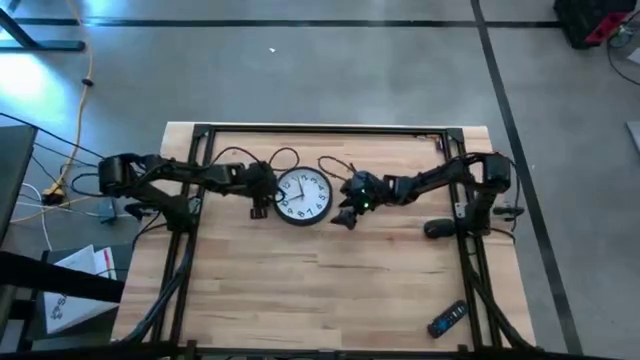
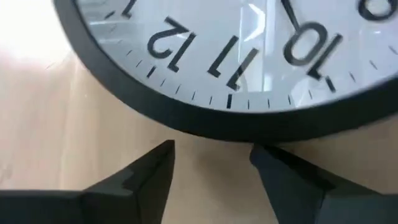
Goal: Insert battery
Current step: Insert the yellow battery into the white-black wall clock
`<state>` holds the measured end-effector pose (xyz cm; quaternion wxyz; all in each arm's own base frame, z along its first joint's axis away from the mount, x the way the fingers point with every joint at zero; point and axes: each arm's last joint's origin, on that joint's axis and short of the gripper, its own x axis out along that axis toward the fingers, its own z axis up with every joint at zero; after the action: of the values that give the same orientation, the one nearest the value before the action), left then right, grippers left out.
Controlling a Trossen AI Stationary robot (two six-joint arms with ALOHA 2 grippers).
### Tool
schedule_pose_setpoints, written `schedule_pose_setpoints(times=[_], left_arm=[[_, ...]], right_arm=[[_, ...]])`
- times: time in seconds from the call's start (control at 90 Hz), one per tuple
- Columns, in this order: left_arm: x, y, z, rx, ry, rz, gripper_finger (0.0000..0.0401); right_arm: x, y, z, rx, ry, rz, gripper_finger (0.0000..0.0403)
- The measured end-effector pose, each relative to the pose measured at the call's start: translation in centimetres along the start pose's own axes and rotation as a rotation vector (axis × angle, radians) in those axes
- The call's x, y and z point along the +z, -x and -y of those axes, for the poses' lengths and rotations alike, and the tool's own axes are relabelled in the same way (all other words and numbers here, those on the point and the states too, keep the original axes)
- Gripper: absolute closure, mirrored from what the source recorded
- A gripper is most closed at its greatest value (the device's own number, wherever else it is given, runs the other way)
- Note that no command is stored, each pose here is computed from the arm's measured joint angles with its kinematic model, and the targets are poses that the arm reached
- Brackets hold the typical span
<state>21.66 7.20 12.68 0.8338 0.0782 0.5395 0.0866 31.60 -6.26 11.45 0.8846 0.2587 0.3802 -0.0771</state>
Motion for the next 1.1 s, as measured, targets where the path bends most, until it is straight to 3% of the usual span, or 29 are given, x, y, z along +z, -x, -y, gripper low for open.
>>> schedule_pose_setpoints(times=[0.233, 0.478, 0.678, 0.811, 0.922, 1.1], left_arm=[[0.3, -0.1, 0.6, -0.043, 0.030, 0.021, 0.0182], [0.4, -0.6, 0.7, -0.074, 0.086, 0.031, 0.0178], [0.4, -1.2, 0.8, -0.077, 0.109, 0.024, 0.0135], [0.5, -1.1, 0.9, -0.062, 0.079, 0.034, 0.0106], [0.6, -1.0, 1.2, -0.066, 0.066, 0.039, 0.0097], [0.7, -1.1, 1.3, -0.080, 0.069, 0.052, 0.0096]], right_arm=[[-0.4, 0.9, 1.0, -0.299, 0.355, -0.046, 0.0027], [-0.2, -0.8, 1.6, -0.215, 0.400, 0.006, 0.0027], [-0.2, -0.9, 1.6, -0.218, 0.474, -0.004, 0.0027], [-0.1, -0.3, 2.6, -0.201, 0.357, -0.036, 0.0027], [0.2, 0.4, 3.1, -0.081, 0.241, -0.055, 0.0027], [-0.4, -0.3, 1.9, -0.157, 0.505, -0.070, 0.0027]])
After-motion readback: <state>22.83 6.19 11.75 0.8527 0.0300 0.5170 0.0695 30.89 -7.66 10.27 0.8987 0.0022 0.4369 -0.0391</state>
